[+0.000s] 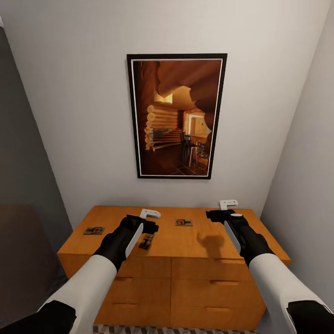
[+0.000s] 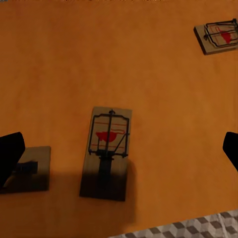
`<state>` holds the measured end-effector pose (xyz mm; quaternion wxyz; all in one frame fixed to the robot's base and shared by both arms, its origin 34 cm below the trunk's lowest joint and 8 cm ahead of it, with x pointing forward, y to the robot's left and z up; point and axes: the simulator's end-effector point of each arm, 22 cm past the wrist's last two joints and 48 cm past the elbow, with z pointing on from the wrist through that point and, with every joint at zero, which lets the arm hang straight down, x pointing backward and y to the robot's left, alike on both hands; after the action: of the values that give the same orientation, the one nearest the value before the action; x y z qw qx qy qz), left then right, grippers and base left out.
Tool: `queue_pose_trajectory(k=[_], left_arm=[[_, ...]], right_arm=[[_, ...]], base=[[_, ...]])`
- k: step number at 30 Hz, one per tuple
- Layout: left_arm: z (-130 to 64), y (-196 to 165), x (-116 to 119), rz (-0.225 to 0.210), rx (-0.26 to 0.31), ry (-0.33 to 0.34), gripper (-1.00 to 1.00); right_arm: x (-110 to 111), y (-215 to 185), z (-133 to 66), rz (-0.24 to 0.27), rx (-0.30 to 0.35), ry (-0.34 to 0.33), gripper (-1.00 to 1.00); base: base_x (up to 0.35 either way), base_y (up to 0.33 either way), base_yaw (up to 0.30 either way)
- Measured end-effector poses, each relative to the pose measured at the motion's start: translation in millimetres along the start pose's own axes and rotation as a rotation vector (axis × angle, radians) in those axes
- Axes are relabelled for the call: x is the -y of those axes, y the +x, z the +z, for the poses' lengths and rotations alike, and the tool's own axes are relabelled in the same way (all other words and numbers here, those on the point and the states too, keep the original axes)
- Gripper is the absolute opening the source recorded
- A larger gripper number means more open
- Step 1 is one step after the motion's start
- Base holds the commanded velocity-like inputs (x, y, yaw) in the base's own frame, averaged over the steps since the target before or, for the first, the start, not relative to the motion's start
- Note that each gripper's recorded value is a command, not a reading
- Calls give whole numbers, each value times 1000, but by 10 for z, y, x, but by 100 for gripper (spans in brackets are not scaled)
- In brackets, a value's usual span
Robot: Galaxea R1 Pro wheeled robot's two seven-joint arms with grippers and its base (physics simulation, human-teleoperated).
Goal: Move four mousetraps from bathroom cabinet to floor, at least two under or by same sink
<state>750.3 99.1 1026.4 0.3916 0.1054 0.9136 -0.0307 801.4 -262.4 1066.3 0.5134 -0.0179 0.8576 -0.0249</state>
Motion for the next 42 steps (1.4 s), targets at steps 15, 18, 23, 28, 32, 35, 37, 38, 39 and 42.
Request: queue_pose_trajectory(k=[15, 18, 23, 28, 32, 35, 37, 38, 39, 42], left_arm=[[2, 7, -1, 1, -2, -1, 100], [2, 9, -1, 1, -3, -1, 100], [4, 24, -1, 2, -8, 0, 100], [39, 111, -6, 5, -29, -3, 100], [58, 158, 1, 7, -39, -1, 100], [65, 175, 7, 8, -43, 1, 100], [69, 186, 8, 8, -46, 2, 100], [69, 187, 8, 9, -46, 2, 100], [70, 188, 8, 9, -46, 2, 100], [71, 189, 2, 10, -46, -1, 100]], right_arm=[[11, 0, 0, 0, 0, 2, 100], [12, 0, 0, 0, 0, 2, 100], [12, 0, 0, 0, 0, 2, 100], [10, 0, 0, -1, 0, 1, 100], [10, 0, 0, -1, 0, 1, 100], [9, 0, 0, -1, 0, 1, 100], [9, 0, 0, -1, 0, 1, 100], [9, 0, 0, -1, 0, 1, 100], [9, 0, 0, -1, 0, 1, 100], [9, 0, 0, -1, 0, 1, 100]], base=[[2, -1, 0], [0, 0, 0], [0, 0, 0], [0, 0, 0], [0, 0, 0], [0, 0, 0], [0, 0, 0], [0, 0, 0], [0, 0, 0], [0, 0, 0]])
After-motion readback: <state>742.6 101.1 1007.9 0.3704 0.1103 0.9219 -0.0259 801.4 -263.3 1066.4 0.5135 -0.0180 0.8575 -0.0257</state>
